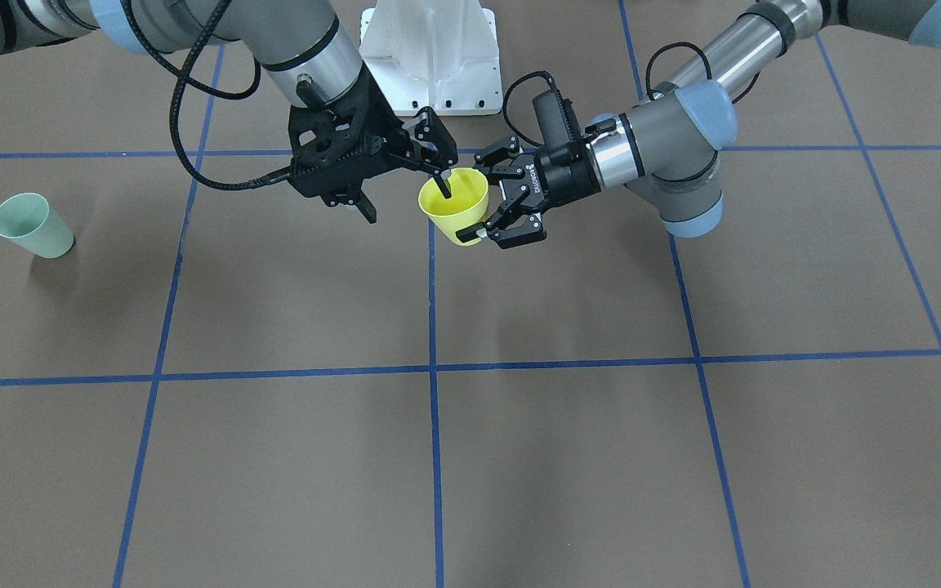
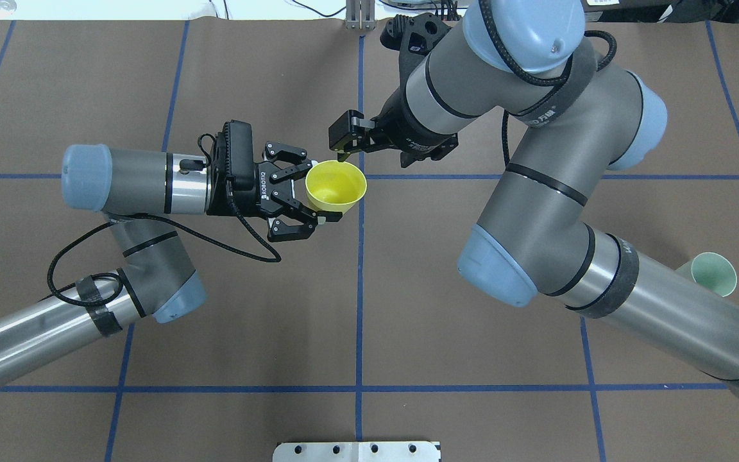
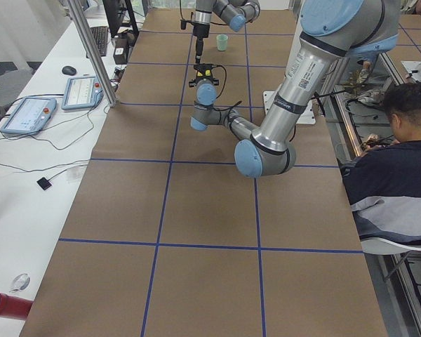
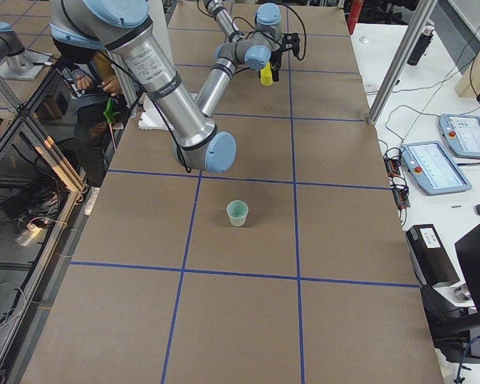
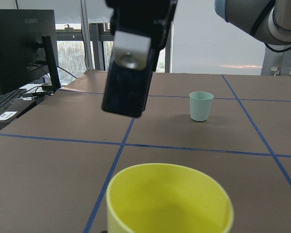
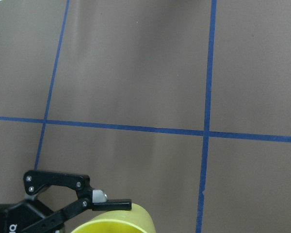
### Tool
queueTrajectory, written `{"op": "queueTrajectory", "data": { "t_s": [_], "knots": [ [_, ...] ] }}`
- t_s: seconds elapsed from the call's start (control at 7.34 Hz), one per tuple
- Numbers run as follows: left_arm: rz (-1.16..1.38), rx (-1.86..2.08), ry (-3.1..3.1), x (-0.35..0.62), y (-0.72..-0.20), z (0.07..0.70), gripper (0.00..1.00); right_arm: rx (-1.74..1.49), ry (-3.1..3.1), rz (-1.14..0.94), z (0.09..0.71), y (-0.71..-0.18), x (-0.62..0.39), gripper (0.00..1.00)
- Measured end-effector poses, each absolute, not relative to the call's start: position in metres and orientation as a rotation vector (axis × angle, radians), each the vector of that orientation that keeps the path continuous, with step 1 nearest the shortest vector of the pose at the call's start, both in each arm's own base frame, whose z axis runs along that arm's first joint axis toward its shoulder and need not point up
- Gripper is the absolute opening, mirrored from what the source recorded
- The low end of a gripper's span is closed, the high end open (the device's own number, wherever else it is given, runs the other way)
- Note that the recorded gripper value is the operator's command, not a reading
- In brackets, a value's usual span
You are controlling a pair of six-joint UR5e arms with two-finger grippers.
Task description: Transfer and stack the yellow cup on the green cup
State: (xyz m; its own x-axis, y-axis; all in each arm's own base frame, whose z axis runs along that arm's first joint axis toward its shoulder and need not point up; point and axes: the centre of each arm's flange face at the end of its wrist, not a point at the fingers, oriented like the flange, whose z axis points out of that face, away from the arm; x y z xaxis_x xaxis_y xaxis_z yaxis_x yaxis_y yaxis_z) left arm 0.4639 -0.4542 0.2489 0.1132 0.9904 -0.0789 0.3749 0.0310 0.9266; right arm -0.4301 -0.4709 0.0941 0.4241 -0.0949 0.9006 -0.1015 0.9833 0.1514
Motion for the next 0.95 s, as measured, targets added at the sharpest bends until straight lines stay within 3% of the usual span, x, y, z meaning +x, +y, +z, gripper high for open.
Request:
{"op": "queueTrajectory", "data": {
  "t_s": [0.95],
  "knots": [
    [0.858,1.492,1.43,0.464,-0.451,0.249,0.29,0.133,-1.085,-0.023,0.104,-0.453,-0.458,0.99]
  ]
}}
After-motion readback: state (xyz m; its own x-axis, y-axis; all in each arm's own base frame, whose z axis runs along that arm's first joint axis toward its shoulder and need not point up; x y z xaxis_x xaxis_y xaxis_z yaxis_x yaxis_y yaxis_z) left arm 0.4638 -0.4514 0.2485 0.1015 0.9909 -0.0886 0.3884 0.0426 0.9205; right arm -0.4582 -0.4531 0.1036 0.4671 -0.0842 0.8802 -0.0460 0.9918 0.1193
